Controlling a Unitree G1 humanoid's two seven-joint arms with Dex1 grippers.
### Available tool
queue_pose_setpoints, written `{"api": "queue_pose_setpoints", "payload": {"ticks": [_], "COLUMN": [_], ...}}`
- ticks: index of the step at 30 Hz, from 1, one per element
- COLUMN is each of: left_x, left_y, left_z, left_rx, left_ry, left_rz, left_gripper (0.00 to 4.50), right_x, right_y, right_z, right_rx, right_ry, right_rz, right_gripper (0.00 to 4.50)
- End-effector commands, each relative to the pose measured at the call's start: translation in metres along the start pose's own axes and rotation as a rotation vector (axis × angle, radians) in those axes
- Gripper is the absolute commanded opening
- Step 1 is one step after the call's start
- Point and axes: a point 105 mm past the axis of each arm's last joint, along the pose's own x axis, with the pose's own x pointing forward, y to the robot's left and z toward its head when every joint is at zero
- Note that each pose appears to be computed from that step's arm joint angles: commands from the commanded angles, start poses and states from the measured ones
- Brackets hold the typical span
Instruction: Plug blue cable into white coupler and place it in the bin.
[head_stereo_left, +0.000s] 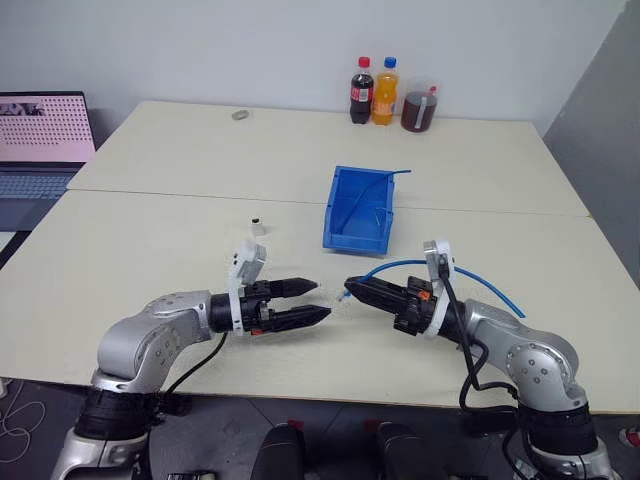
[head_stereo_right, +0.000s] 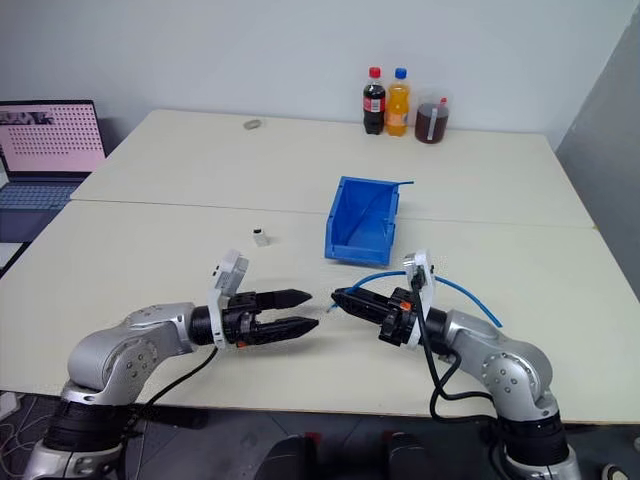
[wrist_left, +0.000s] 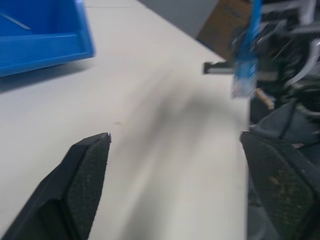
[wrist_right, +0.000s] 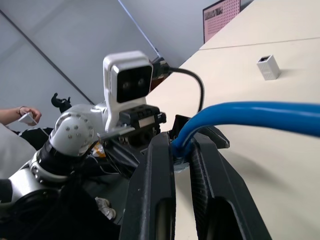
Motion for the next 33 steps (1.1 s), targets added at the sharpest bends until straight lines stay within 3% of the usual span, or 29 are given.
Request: {"api": "queue_pose_setpoints", "payload": {"ticks": [1, 5, 11, 24, 33], "left_x": [-0.016, -0.028, -0.024, 0.006, 0.016], "left_y": [0.026, 0.059, 0.094, 0.138, 0.151], "left_z": [0.015, 0.011, 0.000, 0.016, 0.026], "left_rx": [0.169, 0.212, 0.172, 0.074, 0.035], "left_ry": [-0.088, -0.135, -0.111, -0.046, -0.064], "left_rz": [0.295, 0.669, 0.997, 1.123, 1.106], "left_gripper": [4.50, 4.50, 4.50, 4.50, 4.50], "right_x": [-0.005, -0.005, -0.001, -0.001, -0.002], "right_y": [-0.007, -0.013, -0.017, -0.019, -0.018], "right_z": [0.013, 0.012, 0.014, 0.015, 0.013], "right_rx": [-0.059, -0.069, -0.078, -0.100, -0.104], "right_ry": [-0.039, -0.037, -0.034, -0.035, -0.033], "right_rz": [-0.047, -0.070, -0.069, -0.094, -0.106], "right_gripper": [0.13, 0.13, 0.13, 0.13, 0.12]}}
